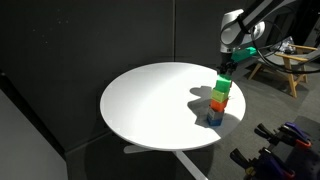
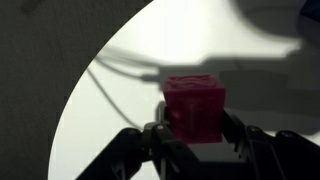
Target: Lift the pink building block and put it on the table
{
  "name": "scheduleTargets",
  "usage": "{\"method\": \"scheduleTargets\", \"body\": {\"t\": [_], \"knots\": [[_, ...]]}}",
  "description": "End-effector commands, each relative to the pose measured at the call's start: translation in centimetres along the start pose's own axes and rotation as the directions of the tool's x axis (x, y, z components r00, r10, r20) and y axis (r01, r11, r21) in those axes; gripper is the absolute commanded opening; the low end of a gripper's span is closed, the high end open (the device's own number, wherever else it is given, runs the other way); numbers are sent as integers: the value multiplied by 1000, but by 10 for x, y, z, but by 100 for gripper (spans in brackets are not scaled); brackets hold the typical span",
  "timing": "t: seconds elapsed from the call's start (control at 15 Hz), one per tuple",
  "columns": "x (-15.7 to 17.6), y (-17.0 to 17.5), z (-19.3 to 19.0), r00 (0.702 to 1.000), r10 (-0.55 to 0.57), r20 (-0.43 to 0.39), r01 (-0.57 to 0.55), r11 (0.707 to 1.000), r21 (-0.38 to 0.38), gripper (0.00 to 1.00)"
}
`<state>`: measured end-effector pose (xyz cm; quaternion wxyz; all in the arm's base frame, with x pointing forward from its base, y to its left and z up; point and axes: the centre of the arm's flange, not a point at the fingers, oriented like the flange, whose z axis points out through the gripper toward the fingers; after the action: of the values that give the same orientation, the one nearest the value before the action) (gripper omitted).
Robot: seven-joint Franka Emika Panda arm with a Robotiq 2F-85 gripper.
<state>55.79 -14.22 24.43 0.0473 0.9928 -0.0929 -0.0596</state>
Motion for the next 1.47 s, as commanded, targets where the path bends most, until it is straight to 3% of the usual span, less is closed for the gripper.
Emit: {"method": "scheduleTargets", "body": {"t": [0.0, 1.2, 1.27, 1.4], "knots": [[6, 1, 5, 1000, 5, -1, -5, 1000, -1, 29], [41, 8, 62, 1000, 23, -7, -23, 999, -29, 29], [42, 8, 63, 1000, 23, -5, -23, 999, -30, 76], [42, 8, 63, 1000, 22, -2, -22, 999, -30, 86]]}}
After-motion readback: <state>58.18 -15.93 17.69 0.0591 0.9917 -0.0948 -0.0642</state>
